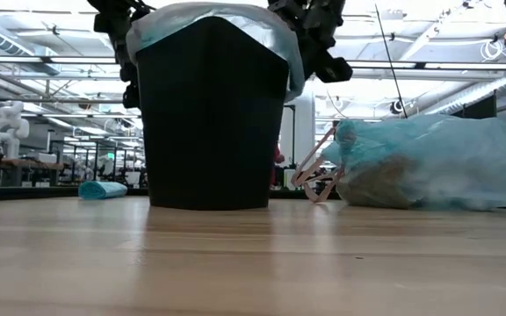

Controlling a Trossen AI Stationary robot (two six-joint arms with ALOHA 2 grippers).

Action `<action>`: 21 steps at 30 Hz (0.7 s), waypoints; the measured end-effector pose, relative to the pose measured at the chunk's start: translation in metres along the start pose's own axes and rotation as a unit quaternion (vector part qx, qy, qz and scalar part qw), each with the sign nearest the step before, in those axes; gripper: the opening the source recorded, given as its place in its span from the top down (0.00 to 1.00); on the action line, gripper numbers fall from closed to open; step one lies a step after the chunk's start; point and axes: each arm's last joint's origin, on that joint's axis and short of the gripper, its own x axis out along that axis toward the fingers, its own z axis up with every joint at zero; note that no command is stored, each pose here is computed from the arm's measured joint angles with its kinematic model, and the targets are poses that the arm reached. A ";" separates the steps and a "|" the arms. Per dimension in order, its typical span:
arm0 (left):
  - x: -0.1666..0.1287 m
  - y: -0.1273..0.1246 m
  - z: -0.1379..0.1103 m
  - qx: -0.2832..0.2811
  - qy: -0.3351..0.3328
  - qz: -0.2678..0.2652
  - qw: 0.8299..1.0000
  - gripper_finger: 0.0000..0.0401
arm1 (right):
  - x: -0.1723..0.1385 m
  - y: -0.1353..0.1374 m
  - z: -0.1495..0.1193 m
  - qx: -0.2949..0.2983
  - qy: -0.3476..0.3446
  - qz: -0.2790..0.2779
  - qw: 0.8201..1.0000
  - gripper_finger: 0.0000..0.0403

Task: Place trash/remove bag and relplace
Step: Insert the blue trash bag into the trash bin

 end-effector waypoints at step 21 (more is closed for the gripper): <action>-0.036 -0.020 -0.010 0.022 -0.092 0.010 0.995 0.52 | -0.031 0.040 -0.056 0.004 -0.139 -0.126 0.982 0.94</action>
